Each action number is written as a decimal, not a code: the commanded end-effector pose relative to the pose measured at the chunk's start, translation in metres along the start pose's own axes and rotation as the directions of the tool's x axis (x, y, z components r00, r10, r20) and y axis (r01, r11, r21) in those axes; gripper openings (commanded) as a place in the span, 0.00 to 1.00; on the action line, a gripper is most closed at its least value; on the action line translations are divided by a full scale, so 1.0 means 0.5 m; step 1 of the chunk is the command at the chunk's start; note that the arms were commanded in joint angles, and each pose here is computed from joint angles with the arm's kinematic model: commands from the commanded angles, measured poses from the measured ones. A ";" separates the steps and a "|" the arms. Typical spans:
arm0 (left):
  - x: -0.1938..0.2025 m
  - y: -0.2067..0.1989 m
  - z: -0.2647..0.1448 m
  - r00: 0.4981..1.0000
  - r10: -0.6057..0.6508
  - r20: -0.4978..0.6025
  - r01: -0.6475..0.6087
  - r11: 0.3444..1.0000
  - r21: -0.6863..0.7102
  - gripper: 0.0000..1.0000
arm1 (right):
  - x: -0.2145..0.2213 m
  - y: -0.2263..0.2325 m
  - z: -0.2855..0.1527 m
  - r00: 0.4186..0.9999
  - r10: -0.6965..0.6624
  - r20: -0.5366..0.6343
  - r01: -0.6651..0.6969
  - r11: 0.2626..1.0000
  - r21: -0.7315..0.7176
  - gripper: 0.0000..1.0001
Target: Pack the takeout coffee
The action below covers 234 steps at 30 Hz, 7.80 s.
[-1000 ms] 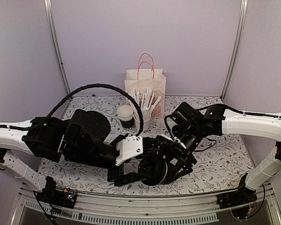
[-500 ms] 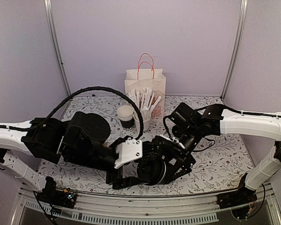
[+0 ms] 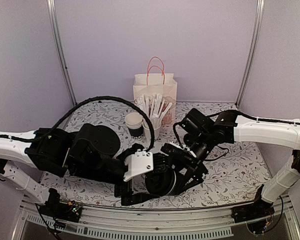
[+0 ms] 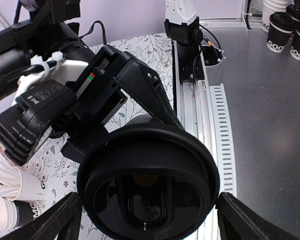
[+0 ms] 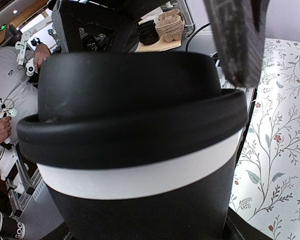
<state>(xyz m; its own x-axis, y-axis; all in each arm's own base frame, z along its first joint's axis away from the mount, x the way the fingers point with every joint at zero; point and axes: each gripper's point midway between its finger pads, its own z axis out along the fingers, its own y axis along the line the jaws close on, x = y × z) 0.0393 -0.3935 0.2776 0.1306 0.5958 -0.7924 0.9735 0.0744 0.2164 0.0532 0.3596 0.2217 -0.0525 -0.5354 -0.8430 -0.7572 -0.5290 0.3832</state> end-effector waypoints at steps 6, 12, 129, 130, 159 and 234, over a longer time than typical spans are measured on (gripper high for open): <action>-0.012 -0.013 0.005 1.000 0.008 0.023 -0.009 1.000 0.015 0.86 | -0.011 -0.009 -0.004 1.000 -0.021 0.007 0.021 1.000 0.009 0.72; 0.002 -0.010 -0.004 1.000 -0.016 0.000 0.016 1.000 0.011 0.82 | -0.002 -0.018 -0.006 1.000 -0.024 -0.008 0.024 0.999 0.039 0.79; 0.131 0.125 0.148 0.915 -0.398 0.065 0.403 0.897 -0.183 1.00 | 0.232 -0.161 -0.140 0.975 0.108 -0.195 0.018 0.834 0.551 0.94; 0.133 0.137 0.122 0.895 -0.432 0.113 0.447 0.871 -0.206 1.00 | 0.224 -0.164 -0.127 0.974 0.119 -0.193 0.003 0.843 0.538 0.94; 0.404 0.078 0.122 0.501 -0.846 0.182 0.864 0.477 -0.162 0.87 | 0.288 -0.242 0.097 0.831 0.413 -0.374 -0.190 0.841 0.507 0.99; 0.209 0.092 0.071 0.840 -0.442 -0.315 0.409 0.897 -0.167 0.58 | 0.112 -0.132 -0.174 0.978 0.184 0.100 -0.208 0.907 0.366 0.94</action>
<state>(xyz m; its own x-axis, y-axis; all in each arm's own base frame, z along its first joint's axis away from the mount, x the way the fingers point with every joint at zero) 0.1079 -0.3606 0.2023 -0.4069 0.5619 -0.7202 0.8621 0.4968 -0.0994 0.1637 0.3083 0.1704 -0.2031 -0.5729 -0.7941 -0.9529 -0.0707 0.2948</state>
